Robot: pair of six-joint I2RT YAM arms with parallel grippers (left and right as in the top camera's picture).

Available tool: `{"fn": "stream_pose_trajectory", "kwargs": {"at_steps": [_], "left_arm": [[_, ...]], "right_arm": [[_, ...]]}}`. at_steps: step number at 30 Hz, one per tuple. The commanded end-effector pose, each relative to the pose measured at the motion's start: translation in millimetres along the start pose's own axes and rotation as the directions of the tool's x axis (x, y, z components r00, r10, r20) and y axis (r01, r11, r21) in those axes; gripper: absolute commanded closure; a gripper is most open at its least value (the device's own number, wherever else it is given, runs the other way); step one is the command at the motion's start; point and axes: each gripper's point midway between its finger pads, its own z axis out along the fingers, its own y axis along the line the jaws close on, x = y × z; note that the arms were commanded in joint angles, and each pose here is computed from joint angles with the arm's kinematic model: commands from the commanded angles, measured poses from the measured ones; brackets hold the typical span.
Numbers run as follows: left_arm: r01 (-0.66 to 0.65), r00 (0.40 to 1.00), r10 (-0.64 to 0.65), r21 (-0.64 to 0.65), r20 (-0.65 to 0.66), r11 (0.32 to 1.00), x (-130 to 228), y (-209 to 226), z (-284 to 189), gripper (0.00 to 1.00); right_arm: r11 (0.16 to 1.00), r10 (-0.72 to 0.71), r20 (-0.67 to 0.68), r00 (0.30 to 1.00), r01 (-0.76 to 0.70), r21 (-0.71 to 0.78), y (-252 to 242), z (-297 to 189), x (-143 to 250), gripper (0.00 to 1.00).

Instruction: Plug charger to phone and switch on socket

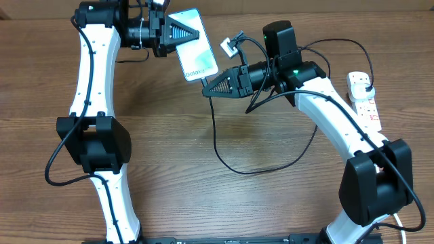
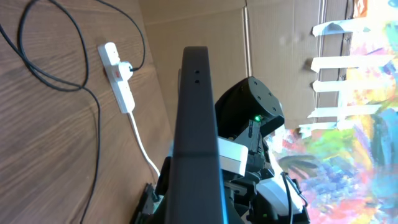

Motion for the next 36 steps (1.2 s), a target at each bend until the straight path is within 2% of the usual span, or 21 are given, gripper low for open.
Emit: {"fn": "stream_pose_trajectory", "kwargs": {"at_steps": [1,13,16,23,31,36], "left_arm": [[-0.066,0.996,0.065,0.001,-0.065,0.998,19,-6,26,0.96],[-0.075,0.995,0.073,-0.027,-0.064,0.997,17,-1,24,0.96],[-0.083,0.995,0.081,-0.03,-0.052,0.996,12,0,21,0.96],[-0.097,0.995,0.096,-0.068,-0.011,0.993,1,7,4,0.95],[-0.065,0.998,0.069,-0.239,0.005,0.969,-3,37,-10,0.96],[-0.052,0.998,0.056,-0.324,0.004,0.945,-3,52,-14,0.96]], "right_arm": [[0.989,-0.065,0.097,0.993,0.051,0.14,-19,-17,-28,0.96],[0.989,-0.057,0.096,0.994,0.043,0.14,-19,-17,-28,0.96],[0.989,-0.046,0.094,0.995,0.033,0.141,-20,-17,-26,0.87],[0.989,-0.036,0.084,0.996,0.024,0.145,-22,-17,-21,0.75],[0.983,-0.014,0.094,0.995,-0.003,0.183,-30,-18,-21,0.53],[0.972,0.018,0.098,0.995,-0.04,0.23,-40,-20,-16,0.49]]}}
